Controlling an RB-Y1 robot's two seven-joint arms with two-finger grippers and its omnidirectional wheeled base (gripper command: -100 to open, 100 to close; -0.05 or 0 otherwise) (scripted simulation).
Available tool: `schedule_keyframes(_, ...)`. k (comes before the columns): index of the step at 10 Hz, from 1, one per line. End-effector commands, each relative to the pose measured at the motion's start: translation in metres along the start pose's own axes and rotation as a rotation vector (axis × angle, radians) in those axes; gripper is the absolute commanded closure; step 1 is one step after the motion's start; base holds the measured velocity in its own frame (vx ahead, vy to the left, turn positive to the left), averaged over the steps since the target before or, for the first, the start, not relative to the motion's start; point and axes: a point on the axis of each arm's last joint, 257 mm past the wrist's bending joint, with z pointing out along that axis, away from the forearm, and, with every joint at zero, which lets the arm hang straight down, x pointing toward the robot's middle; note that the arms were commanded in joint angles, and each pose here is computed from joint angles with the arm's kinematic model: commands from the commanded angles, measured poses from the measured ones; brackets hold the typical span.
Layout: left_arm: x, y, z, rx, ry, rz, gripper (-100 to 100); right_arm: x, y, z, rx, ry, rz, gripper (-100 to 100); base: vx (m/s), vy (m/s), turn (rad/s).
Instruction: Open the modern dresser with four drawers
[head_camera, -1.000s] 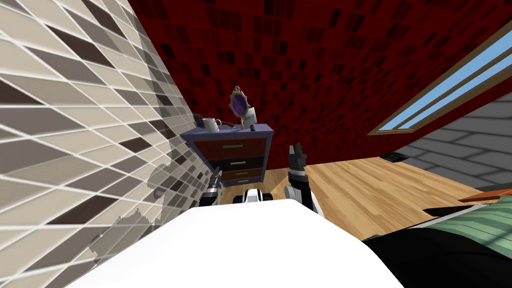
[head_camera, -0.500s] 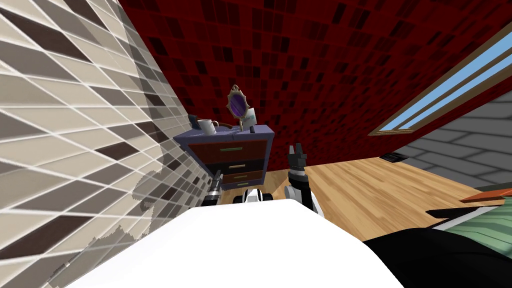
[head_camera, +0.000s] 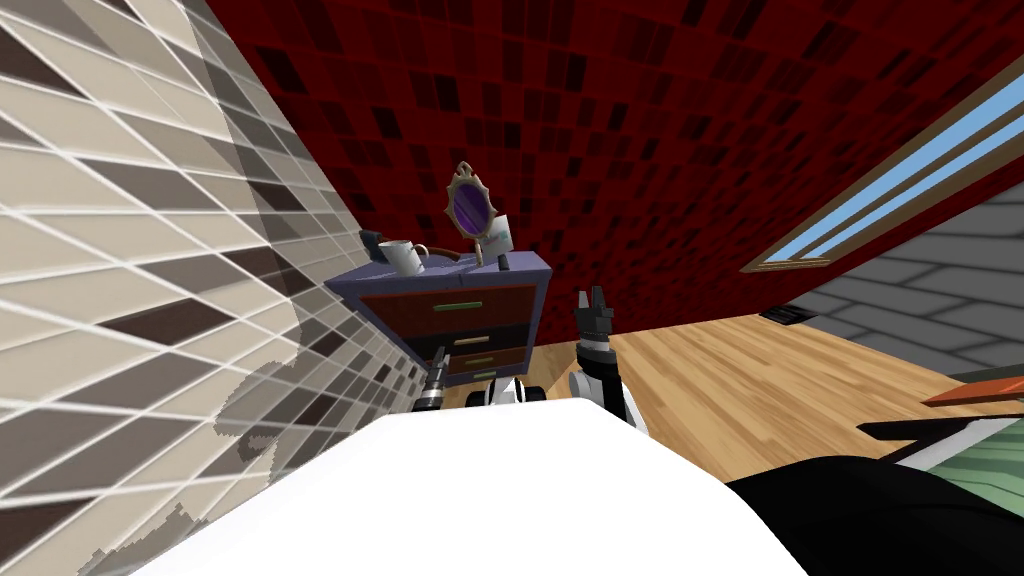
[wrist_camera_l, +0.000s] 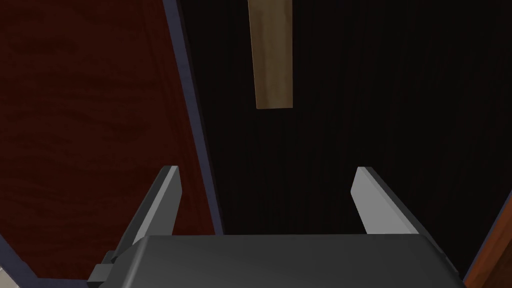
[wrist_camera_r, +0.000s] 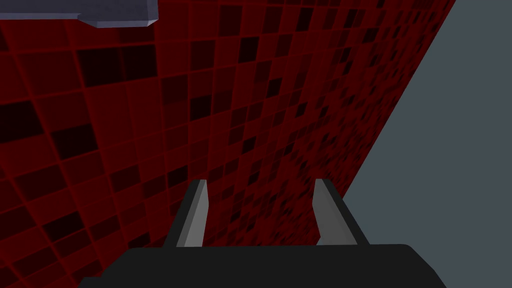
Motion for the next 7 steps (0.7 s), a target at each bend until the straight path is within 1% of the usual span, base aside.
schedule_keyframes(1, 0.014, 0.012, -0.007, -0.022, -0.015, -0.04, -100, 0.0, 0.0, 0.0, 0.0, 0.0, 0.0, 0, 0.054, 0.007, -0.014)
schedule_keyframes(4, 0.035, 0.018, -0.011, -0.034, -0.037, -0.097, -100, 0.0, 0.0, 0.0, 0.0, 0.0, 0.0, 0, 0.038, 0.004, -0.01)
schedule_keyframes(5, 0.031, 0.016, -0.009, -0.031, -0.033, -0.086, -100, 0.0, 0.0, 0.0, 0.0, 0.0, 0.0, 0, 0.012, -0.001, -0.001)
schedule_keyframes(6, 0.011, 0.023, 0.0, -0.039, -0.066, -0.072, -100, 0.0, 0.0, 0.0, 0.0, 0.0, 0.0, 0, -0.06, 0.002, -0.293)
schedule_keyframes(7, 0.011, 0.023, 0.0, -0.039, -0.066, -0.072, -100, 0.0, 0.0, 0.0, 0.0, 0.0, 0.0, 0, -0.09, -0.001, -0.163)
